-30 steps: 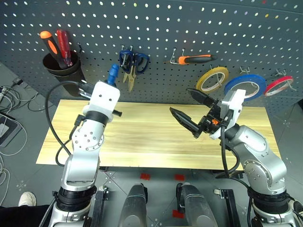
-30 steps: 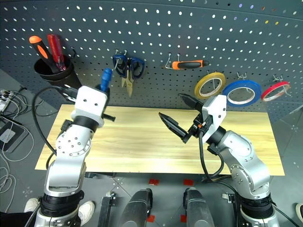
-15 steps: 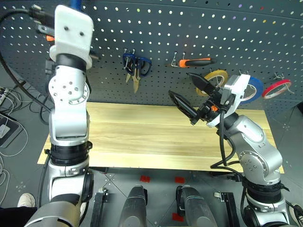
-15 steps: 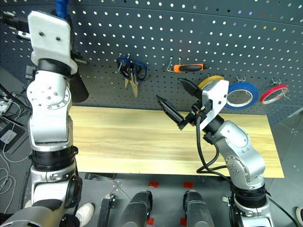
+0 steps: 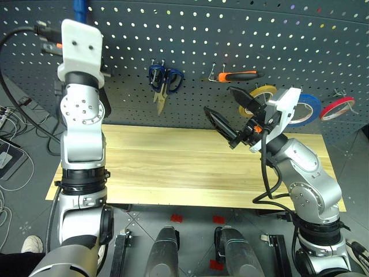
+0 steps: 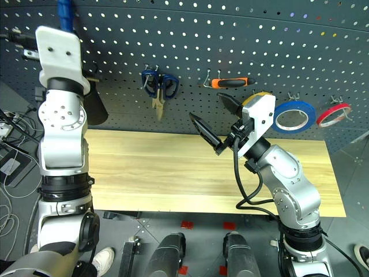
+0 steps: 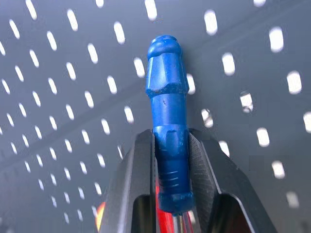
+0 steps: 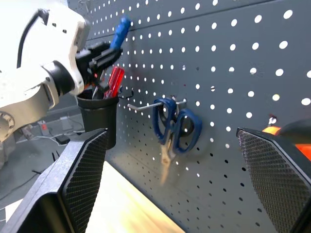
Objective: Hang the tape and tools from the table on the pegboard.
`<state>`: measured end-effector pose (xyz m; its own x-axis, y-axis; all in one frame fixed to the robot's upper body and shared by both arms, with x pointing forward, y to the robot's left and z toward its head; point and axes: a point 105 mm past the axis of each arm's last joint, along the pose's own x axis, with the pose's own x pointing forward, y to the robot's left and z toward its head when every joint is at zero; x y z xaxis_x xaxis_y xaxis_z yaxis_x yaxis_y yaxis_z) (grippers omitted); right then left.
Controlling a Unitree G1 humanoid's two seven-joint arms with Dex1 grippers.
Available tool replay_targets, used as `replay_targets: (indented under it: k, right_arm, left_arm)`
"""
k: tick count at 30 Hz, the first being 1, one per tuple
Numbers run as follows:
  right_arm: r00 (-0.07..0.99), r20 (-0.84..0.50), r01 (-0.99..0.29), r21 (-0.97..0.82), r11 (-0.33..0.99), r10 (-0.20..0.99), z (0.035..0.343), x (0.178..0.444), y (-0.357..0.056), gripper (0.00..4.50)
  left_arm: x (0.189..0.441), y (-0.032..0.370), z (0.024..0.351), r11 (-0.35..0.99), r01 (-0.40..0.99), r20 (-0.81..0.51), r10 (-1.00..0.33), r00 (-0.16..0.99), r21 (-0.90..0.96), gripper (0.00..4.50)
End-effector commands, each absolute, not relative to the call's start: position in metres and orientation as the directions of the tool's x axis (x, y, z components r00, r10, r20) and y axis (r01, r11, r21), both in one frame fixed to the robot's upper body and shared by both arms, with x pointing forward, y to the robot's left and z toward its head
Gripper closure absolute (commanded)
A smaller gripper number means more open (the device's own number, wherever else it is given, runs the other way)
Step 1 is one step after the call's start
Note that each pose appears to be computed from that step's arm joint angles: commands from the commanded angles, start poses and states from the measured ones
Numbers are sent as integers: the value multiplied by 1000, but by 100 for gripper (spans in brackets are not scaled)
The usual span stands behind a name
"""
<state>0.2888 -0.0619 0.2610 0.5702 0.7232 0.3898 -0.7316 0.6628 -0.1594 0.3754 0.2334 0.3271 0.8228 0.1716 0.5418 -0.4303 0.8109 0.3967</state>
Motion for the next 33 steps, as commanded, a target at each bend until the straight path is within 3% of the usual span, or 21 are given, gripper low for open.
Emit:
replay_targets:
  k: [1, 3, 16, 28, 33]
  right_arm:
    - [566, 409, -721, -177, 670, 716, 264, 285, -65, 0]
    - [566, 405, -721, -179, 669, 718, 264, 285, -66, 0]
    - [569, 371, -732, -177, 657, 734, 252, 284, -70, 0]
    - [577, 415, -687, -219, 693, 703, 263, 279, -80, 0]
    - [654, 420, -597, -225, 770, 630, 265, 281, -89, 0]
  left_arm:
    - [361, 234, 335, 819, -451, 573, 191, 797, 355, 388]
    - [361, 236, 329, 829, -444, 546, 210, 811, 340, 388]
    - [361, 239, 326, 849, -433, 520, 233, 822, 302, 2]
    - [347, 192, 346, 934, -250, 592, 53, 804, 257, 2]
    - [337, 142, 317, 955, -16, 548, -157, 821, 297, 2]
